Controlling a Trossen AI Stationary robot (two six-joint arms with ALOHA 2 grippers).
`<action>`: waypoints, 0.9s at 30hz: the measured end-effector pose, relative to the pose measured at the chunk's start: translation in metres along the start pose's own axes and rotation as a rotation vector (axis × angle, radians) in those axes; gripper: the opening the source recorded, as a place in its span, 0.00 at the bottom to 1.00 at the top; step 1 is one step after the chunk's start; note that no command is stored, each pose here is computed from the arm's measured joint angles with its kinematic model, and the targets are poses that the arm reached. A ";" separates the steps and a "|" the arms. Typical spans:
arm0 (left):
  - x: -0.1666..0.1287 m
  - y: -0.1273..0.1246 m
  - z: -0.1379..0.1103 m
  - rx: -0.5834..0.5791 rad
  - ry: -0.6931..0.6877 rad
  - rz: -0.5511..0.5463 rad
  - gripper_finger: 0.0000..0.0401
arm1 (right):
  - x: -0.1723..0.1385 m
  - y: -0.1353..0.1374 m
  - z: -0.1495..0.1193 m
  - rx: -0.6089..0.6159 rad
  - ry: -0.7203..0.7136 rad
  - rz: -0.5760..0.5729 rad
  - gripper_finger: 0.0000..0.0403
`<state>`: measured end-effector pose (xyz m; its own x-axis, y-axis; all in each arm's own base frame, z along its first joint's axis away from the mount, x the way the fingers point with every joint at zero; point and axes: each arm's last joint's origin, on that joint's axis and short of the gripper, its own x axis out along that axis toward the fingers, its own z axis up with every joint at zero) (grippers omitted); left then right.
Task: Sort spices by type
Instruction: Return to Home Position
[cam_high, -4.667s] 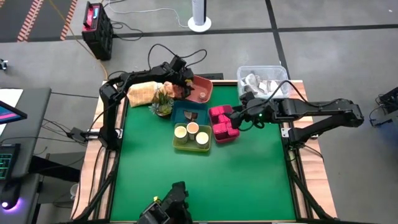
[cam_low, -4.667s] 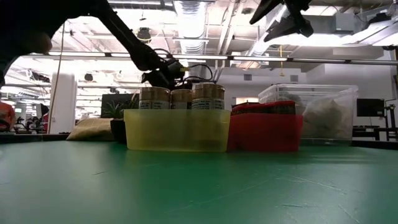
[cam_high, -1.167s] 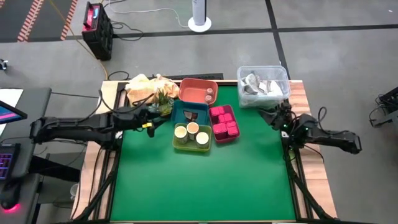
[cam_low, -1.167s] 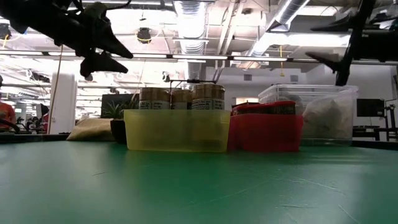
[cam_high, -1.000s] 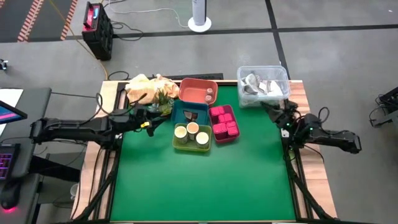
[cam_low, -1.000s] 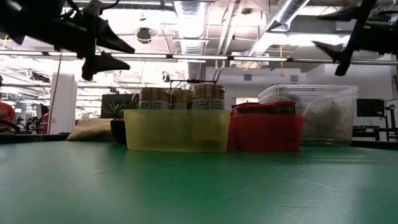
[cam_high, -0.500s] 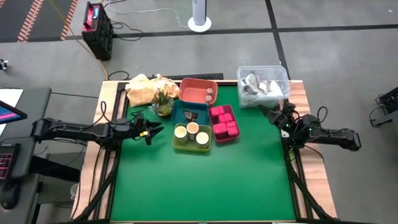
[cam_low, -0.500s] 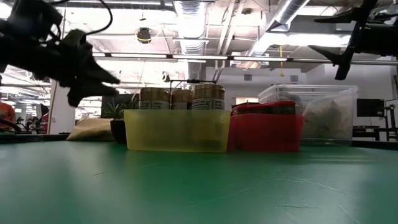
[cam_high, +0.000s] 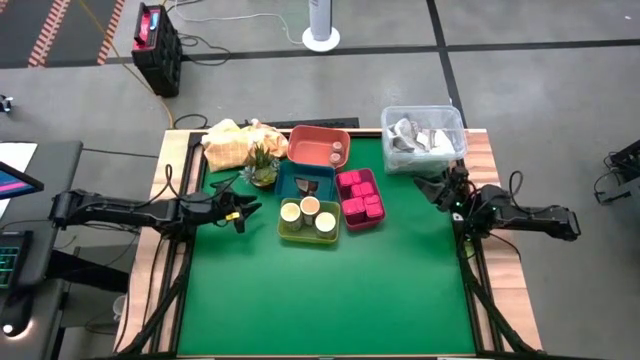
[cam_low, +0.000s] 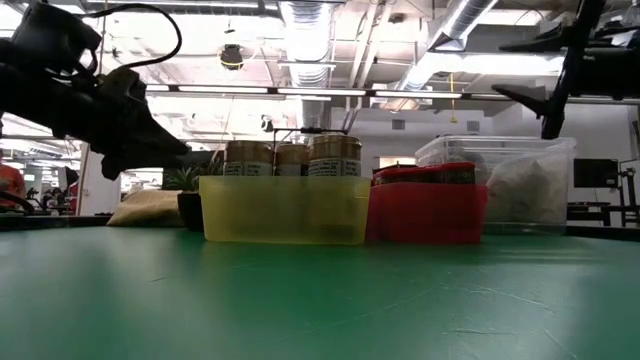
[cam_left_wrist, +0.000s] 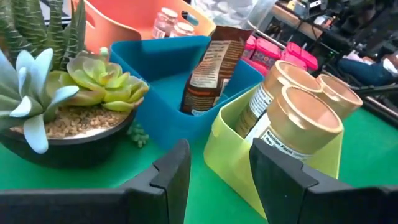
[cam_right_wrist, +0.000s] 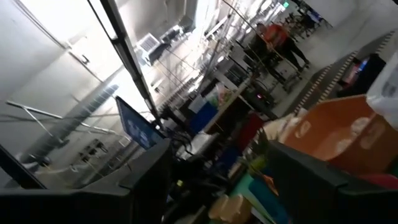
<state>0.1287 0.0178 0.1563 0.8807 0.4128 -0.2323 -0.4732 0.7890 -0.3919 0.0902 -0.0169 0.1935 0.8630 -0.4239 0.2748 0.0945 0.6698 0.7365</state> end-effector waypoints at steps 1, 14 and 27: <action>0.000 0.000 0.000 0.007 0.000 0.000 0.38 | 0.000 -0.001 -0.001 -0.005 0.009 -0.008 0.70; 0.000 0.003 -0.005 0.060 0.054 0.029 0.38 | -0.002 -0.015 -0.014 -0.082 0.150 -0.140 0.70; -0.002 0.009 -0.016 0.111 0.169 0.089 0.38 | -0.002 -0.015 -0.015 -0.085 0.158 -0.147 0.70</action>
<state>0.1222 0.0174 0.1392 0.8148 0.4086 -0.4112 -0.5358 0.8017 -0.2650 0.0945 -0.0172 0.1721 0.9033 -0.4243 0.0635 0.2605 0.6601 0.7045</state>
